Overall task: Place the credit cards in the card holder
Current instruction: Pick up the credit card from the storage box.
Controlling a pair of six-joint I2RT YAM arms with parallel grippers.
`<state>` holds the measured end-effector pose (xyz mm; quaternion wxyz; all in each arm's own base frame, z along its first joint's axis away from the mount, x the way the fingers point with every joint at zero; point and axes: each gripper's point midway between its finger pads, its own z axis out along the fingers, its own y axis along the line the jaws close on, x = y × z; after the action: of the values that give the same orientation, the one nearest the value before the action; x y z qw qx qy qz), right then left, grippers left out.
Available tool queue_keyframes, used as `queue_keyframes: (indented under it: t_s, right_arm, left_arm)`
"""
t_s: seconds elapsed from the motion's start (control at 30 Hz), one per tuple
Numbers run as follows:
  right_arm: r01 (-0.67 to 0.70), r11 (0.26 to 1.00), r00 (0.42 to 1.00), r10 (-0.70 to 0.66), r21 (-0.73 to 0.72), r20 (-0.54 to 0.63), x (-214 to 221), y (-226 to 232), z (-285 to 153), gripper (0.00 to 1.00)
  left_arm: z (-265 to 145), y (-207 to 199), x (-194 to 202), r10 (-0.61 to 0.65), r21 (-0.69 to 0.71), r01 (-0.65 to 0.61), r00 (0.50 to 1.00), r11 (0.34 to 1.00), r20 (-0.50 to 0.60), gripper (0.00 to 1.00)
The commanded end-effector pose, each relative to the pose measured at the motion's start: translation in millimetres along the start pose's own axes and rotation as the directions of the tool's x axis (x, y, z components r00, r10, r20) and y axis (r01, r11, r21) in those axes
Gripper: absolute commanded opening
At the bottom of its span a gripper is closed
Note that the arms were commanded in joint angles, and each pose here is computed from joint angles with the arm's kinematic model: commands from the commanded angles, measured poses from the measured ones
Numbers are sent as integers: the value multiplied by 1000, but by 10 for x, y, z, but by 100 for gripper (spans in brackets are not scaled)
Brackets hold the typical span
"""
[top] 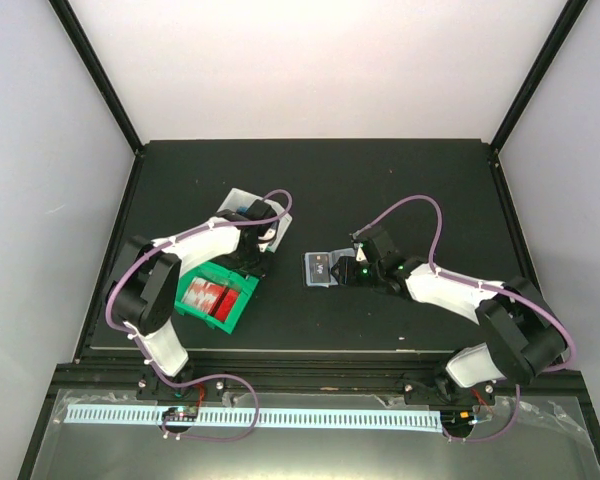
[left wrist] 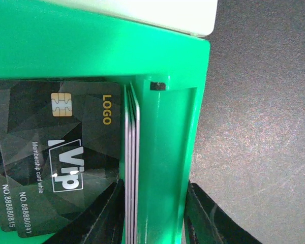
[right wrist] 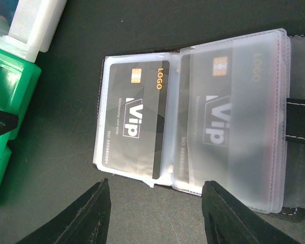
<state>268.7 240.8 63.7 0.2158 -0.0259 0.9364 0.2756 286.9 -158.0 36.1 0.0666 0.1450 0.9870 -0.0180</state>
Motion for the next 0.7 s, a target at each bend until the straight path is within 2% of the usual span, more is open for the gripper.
queue_keyframes:
  t_s: [0.0,0.27,0.67]
  right_arm:
    - [8,1000,1000,-8,2,25,-73,44,1,51]
    - [3,1000,1000,-3,2,22,-58,32,18,51]
    - [2,1000,1000,-2,3,19,-47,21,24,51]
  left_arm:
    - [-236,-84,-159,18,39,-20,998,999,66,32]
    - [-373,-104,-118,22,61,-27,996,998,90,31]
    - [-342,-76,-85,18,47,-22,996,999,83,33]
